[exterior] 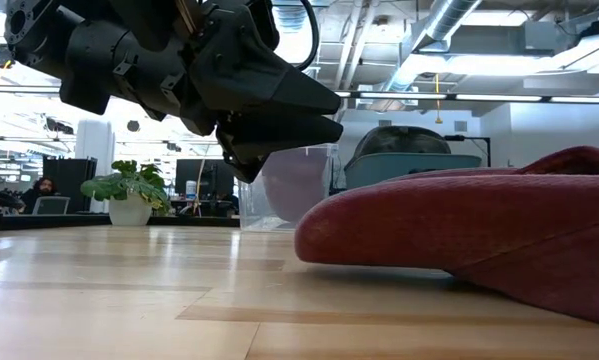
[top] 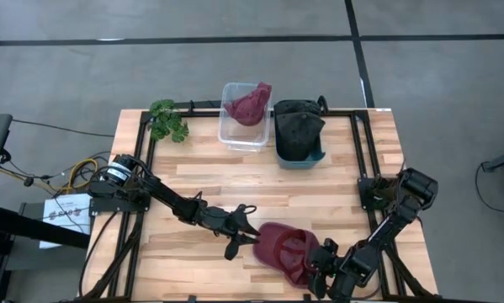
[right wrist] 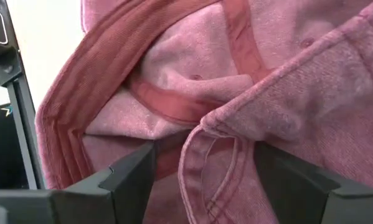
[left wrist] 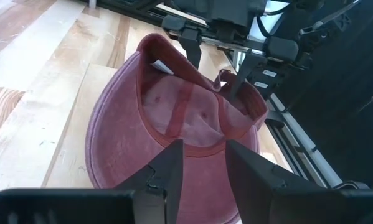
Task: Pick & Place hat
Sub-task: Put the red cap into the transparent bin
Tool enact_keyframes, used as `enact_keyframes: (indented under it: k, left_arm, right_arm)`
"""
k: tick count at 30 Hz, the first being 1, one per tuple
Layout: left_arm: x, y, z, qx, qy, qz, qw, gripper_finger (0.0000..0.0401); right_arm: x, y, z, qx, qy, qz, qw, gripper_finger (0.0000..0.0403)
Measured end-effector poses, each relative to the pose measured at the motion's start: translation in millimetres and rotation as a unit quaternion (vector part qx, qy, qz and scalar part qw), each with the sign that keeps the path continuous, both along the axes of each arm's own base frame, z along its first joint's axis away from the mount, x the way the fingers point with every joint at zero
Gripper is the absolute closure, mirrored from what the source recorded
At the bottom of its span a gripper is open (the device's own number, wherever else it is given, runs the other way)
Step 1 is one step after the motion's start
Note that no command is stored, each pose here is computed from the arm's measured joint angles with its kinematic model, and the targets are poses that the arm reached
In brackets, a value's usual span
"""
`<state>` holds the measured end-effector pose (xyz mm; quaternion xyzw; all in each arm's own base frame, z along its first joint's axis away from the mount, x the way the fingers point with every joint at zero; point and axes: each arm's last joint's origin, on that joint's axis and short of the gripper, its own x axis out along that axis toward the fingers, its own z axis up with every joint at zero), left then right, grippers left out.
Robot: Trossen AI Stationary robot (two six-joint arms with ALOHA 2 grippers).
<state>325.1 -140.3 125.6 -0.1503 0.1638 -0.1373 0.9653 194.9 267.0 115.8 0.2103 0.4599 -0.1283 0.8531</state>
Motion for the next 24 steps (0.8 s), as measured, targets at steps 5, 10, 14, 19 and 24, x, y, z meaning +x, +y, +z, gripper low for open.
enact_keyframes:
  k: [5, 10, 14, 19, 24]
  left_arm:
    - [0.0, 0.0, 0.0, 0.000, 0.000, 0.000, 1.000, 0.0284]
    - [0.0, 0.0, 0.0, 0.000, 0.000, 0.000, 1.000, 0.0284]
    - [0.0, 0.0, 0.0, 0.000, 0.000, 0.000, 1.000, 0.0284]
    - [0.0, 0.0, 0.0, 0.000, 0.000, 0.000, 1.000, 0.0284]
    - [0.1, 0.0, 0.2, -0.001, -0.001, 0.000, 1.000, 0.0284]
  right_arm:
    - [-0.8, -1.2, 6.4, 0.012, 0.001, 0.001, 1.000, 0.0181]
    - [-0.9, -1.0, 15.7, 0.023, -0.014, 0.004, 1.000, 0.0295]
    - [1.6, 0.9, 20.5, 0.023, -0.034, 0.025, 0.999, 0.0389]
    - [6.8, -0.8, 24.8, 0.019, -0.055, 0.024, 0.998, 0.0391]
    - [21.1, -5.4, 31.2, 0.017, -0.085, 0.036, 0.996, 0.0396]
